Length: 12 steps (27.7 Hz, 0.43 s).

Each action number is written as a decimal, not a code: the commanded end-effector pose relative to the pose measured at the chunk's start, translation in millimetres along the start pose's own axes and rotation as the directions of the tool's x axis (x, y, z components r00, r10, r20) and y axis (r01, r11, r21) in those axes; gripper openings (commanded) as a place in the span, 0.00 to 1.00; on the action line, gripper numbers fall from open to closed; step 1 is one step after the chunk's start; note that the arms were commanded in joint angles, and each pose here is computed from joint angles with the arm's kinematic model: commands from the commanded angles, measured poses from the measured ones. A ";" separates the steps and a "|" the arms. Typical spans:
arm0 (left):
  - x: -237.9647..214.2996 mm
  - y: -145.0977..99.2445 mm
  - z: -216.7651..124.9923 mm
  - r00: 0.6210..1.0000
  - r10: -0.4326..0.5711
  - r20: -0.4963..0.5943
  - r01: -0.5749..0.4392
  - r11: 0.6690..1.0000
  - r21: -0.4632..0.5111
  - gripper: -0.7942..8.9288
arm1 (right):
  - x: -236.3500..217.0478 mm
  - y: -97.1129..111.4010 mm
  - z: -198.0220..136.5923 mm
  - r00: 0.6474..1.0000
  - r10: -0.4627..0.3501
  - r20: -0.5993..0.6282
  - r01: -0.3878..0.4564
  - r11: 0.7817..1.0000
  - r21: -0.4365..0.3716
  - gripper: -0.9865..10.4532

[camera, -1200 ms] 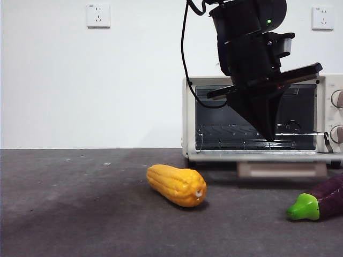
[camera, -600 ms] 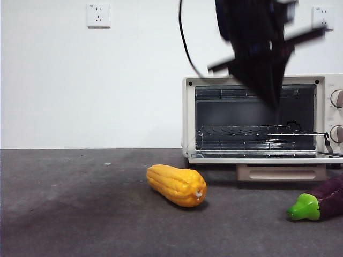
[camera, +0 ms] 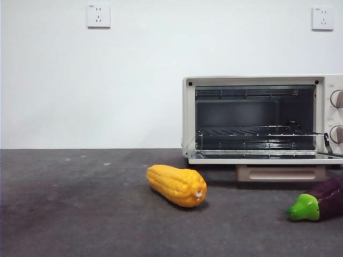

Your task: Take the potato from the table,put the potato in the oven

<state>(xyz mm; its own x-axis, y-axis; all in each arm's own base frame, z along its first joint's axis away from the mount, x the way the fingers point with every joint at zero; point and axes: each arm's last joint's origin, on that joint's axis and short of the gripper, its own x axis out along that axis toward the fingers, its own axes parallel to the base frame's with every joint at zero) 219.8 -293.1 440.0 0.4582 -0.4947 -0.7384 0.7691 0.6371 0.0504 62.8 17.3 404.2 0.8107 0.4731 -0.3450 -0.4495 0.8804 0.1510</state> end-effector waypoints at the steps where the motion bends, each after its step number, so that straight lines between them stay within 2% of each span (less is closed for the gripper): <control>1: -25.8 0.9 -3.0 0.999 0.004 0.042 -0.005 1.000 0.017 0.08 | 13.5 -3.6 8.8 0.997 0.074 0.008 -0.074 0.996 0.050 0.08; 6: -68.5 6.6 -12.5 0.992 0.084 0.093 -0.085 0.996 0.005 0.08 | 34.6 -9.0 21.7 0.979 0.202 0.026 -0.203 0.974 0.096 0.08; 10: -103.6 9.2 -20.2 0.983 0.081 0.167 -0.081 0.997 -0.007 0.08 | 48.2 -7.5 32.4 0.962 0.264 0.066 -0.270 0.956 0.111 0.08; 11: -121.5 10.6 -25.3 0.975 0.081 0.205 -0.080 0.997 -0.013 0.08 | 56.3 -3.7 37.3 0.947 0.310 0.079 -0.318 0.941 0.113 0.08; 12: -121.5 10.6 -25.3 0.975 0.081 0.205 -0.080 0.997 -0.013 0.08 | 57.0 -3.4 37.6 0.946 0.314 0.079 -0.322 0.940 0.113 0.08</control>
<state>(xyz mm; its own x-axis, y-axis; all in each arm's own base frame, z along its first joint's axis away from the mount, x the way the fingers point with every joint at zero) 164.7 -214.9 510.4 0.5964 -0.5450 -0.5893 0.7200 0.6878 0.0925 123.8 39.5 416.8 0.6704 0.7078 -0.2227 -0.6353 0.7026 0.3206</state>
